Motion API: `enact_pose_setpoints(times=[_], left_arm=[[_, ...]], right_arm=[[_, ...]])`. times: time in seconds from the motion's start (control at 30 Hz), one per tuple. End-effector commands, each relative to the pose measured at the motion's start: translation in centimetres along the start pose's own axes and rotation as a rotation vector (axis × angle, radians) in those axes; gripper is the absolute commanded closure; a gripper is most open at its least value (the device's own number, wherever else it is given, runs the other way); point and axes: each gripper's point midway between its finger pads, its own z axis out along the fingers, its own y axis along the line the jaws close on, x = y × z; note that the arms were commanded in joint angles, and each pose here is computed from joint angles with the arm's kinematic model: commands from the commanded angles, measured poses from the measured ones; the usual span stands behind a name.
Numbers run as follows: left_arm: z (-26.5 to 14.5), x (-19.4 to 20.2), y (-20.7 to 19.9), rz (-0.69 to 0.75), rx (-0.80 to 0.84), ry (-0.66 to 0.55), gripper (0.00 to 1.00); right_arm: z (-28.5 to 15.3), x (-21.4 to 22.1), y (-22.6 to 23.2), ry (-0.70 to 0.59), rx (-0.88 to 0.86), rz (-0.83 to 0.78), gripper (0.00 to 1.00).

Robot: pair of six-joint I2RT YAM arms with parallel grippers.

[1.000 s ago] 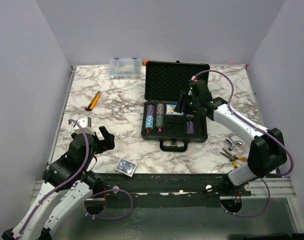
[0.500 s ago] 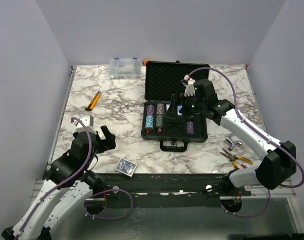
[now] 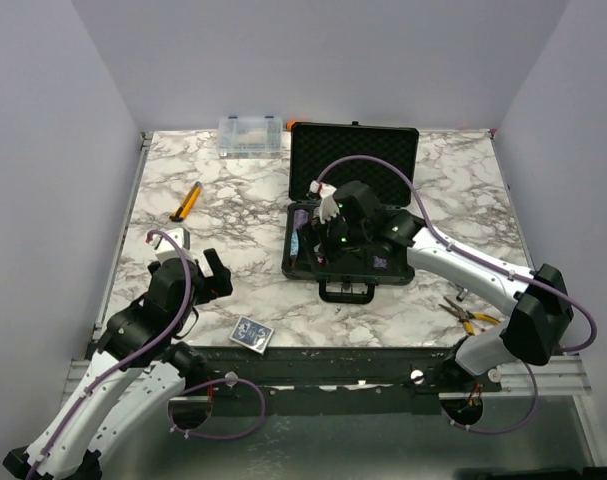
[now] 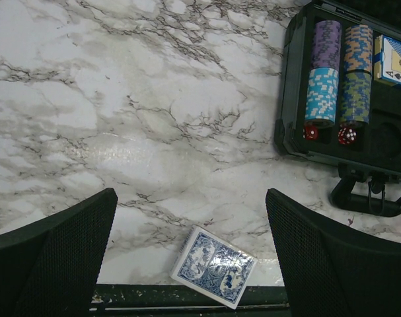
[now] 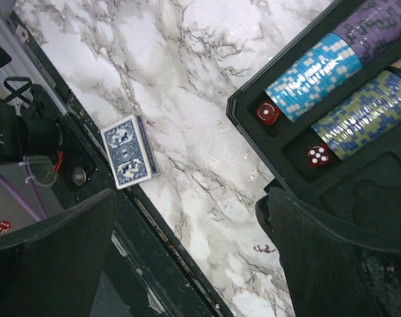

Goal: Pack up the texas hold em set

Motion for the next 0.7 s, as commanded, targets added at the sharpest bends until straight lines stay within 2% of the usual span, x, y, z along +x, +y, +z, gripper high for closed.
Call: enact_pose_setpoints(times=[0.0,0.17,0.33,0.67], left_arm=[[-0.2,-0.2,0.6,0.001,-0.031,-0.009,0.07],[-0.1,-0.3,1.3,-0.027,-0.07,-0.023,0.08],[0.1,-0.2,1.6,-0.03,-0.106,-0.01,0.08],[-0.2,-0.4,1.8,-0.041,-0.102,-0.027,0.08]], right_arm=[[0.9,-1.3,1.6,-0.041,-0.046,-0.06,0.0],[1.8,-0.8,4.2,-0.054,-0.103,-0.125,0.0],[3.6,1.3,6.2,-0.017,-0.092,-0.219,0.0],[6.0,5.2,11.2,-0.006,-0.188,-0.395,0.0]])
